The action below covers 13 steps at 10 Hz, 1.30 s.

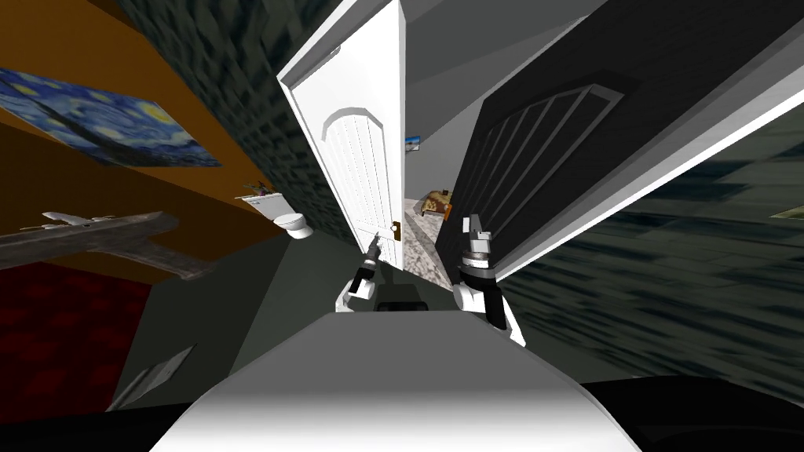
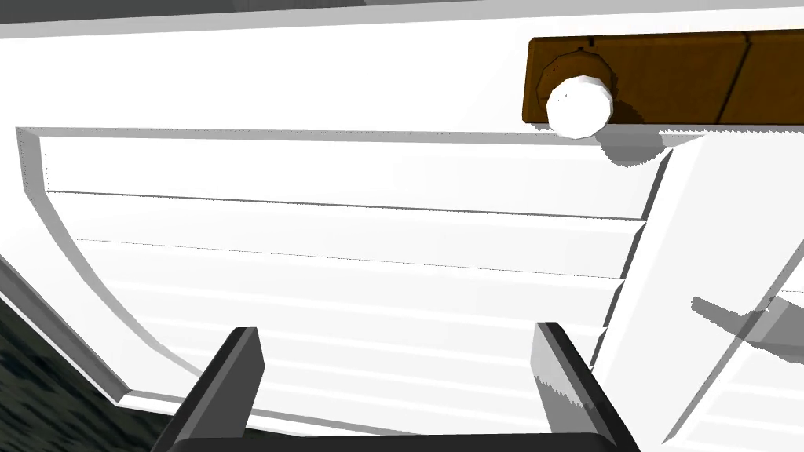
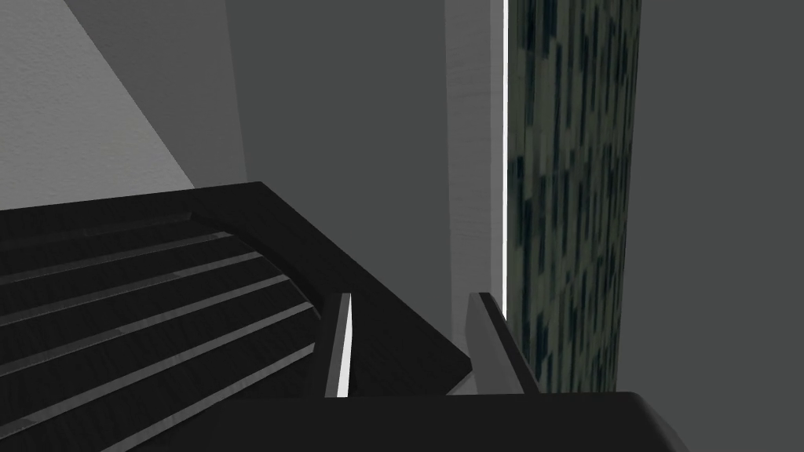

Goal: Push the door open

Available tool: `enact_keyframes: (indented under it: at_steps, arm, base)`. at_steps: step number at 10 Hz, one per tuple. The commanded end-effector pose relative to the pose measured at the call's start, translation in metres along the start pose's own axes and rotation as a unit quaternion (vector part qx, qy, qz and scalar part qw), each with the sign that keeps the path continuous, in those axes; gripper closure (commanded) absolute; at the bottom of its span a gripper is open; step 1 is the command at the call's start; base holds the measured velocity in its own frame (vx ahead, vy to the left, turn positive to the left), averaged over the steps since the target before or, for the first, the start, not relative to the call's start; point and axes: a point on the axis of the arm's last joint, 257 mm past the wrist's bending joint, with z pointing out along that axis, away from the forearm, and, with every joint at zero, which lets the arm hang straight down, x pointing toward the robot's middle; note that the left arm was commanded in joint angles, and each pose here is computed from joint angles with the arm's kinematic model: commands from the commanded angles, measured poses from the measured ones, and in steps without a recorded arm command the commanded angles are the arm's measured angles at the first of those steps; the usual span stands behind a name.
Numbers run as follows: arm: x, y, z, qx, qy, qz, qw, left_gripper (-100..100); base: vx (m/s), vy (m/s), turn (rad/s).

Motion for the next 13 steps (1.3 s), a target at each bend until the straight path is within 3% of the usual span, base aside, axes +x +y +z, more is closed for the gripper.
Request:
enact_keyframes:
  at_steps: [1, 4, 5, 10, 13]
  arm:
    - [0.01, 0.016, 0.0023, -0.016, 0.011, -0.004, 0.9998, -100]
    - [0.026, 0.039, 0.0053, -0.04, 0.03, -0.01, 0.9987, -100]
    - [0.026, 0.039, 0.0053, -0.04, 0.03, -0.01, 0.9987, -100]
    - [0.049, 0.076, 0.0068, -0.079, 0.059, -0.015, 0.995, -100]
    - [0.056, 0.088, 0.0065, -0.092, 0.068, -0.015, 0.9933, -100]
  base:
    - [0.086, 0.077, -0.116]
    - [0.072, 0.096, -0.102]
    - [0.057, 0.051, -0.035]
    - [0.074, 0.067, -0.089]
    - [0.078, 0.077, -0.057]
